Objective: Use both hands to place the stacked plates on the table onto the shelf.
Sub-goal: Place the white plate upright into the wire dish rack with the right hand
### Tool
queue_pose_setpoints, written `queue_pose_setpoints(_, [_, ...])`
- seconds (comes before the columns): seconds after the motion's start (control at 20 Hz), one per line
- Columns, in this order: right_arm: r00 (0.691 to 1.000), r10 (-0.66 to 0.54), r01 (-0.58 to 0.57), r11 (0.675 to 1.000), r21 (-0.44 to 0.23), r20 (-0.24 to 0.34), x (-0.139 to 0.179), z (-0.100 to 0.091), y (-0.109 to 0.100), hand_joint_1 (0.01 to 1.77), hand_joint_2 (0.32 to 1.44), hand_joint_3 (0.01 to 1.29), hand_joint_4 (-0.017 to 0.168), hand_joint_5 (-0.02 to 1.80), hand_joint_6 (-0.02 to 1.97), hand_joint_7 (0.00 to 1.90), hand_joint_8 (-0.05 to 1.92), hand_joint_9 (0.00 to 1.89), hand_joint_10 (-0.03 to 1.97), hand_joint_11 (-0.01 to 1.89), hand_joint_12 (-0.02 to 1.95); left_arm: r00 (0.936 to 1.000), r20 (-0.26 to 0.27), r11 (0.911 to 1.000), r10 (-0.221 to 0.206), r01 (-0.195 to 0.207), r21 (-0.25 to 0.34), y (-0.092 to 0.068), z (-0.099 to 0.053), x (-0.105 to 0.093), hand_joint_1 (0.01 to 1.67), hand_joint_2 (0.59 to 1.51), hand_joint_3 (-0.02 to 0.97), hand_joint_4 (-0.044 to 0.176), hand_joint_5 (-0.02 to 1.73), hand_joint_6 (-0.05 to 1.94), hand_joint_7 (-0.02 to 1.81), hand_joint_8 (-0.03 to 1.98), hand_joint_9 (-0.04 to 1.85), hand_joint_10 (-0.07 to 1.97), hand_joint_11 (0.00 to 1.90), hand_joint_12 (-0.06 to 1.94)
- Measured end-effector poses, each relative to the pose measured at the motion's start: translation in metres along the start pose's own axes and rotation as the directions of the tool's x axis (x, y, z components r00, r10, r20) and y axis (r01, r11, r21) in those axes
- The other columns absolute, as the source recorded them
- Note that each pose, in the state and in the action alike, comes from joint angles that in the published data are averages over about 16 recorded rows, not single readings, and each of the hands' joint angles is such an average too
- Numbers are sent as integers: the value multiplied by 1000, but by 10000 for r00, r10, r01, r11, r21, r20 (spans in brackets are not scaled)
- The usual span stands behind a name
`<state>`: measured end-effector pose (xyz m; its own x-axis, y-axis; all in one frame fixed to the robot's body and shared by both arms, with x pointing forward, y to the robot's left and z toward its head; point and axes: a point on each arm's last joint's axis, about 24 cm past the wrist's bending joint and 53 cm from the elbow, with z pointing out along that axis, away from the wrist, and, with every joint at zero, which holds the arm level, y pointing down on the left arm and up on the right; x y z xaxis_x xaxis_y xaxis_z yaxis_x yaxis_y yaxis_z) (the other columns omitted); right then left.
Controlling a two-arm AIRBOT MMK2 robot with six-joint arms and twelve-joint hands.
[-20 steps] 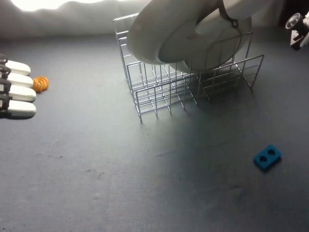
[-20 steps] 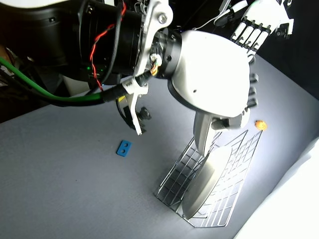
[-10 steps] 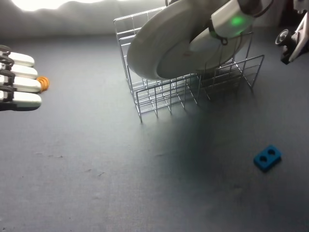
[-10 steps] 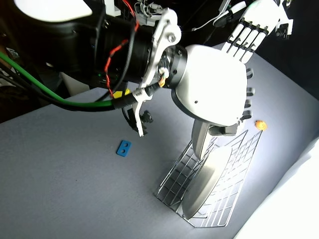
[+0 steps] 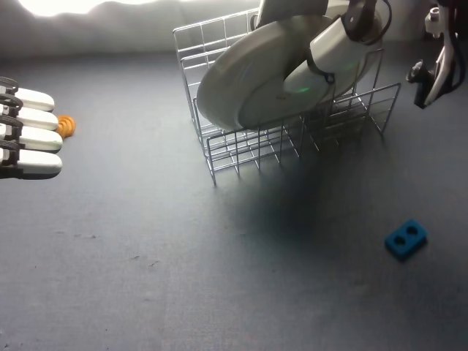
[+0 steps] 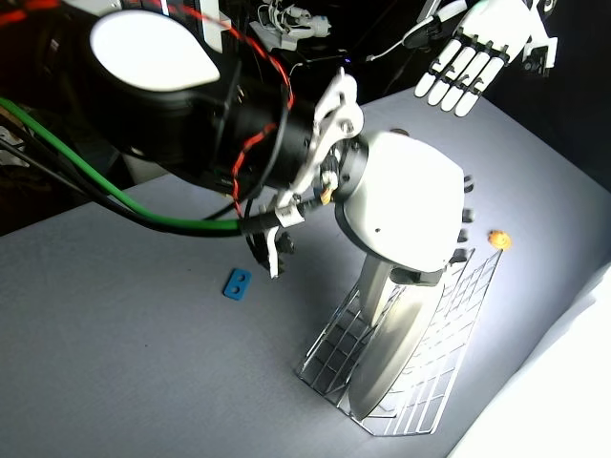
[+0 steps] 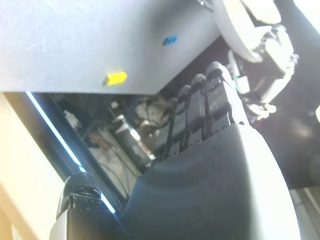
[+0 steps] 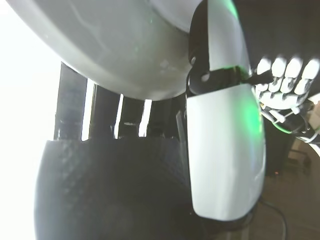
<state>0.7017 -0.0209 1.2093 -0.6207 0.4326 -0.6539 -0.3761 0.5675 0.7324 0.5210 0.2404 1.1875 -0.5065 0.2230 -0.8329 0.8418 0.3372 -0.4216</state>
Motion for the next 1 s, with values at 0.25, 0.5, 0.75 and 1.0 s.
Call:
queue_pose_setpoints(0.25, [9998,-179,181,9997,177,-133,8,5,-8,1223,939,12,22,1054,806,1165,682,1352,17,852,1097,10000,-15,10000,20,-20,-49,2,-2,0,18,1016,13,2,17,-7,19,3,17,20,17,11])
queue_pose_setpoints(0.5, [9993,-306,313,9991,302,-236,14,9,-14,1224,948,12,19,1039,835,1153,706,1348,16,844,1110,10000,-60,10000,53,-53,-48,2,-2,1,19,1016,12,2,20,-6,20,3,17,19,17,11])
queue_pose_setpoints(0.75, [9987,-367,381,9985,391,-351,21,13,-18,1225,972,12,15,1003,881,1136,739,1329,16,826,1111,9999,-138,9999,94,-95,-41,1,0,3,19,1016,12,2,22,-6,19,2,17,19,17,11])
queue_pose_setpoints(1.0, [9984,-387,405,9982,434,-421,25,14,-21,1207,997,12,8,962,807,1101,570,1256,16,767,1125,9997,-189,9999,143,-144,-46,1,2,4,19,1015,12,2,23,-6,20,3,16,19,17,11])
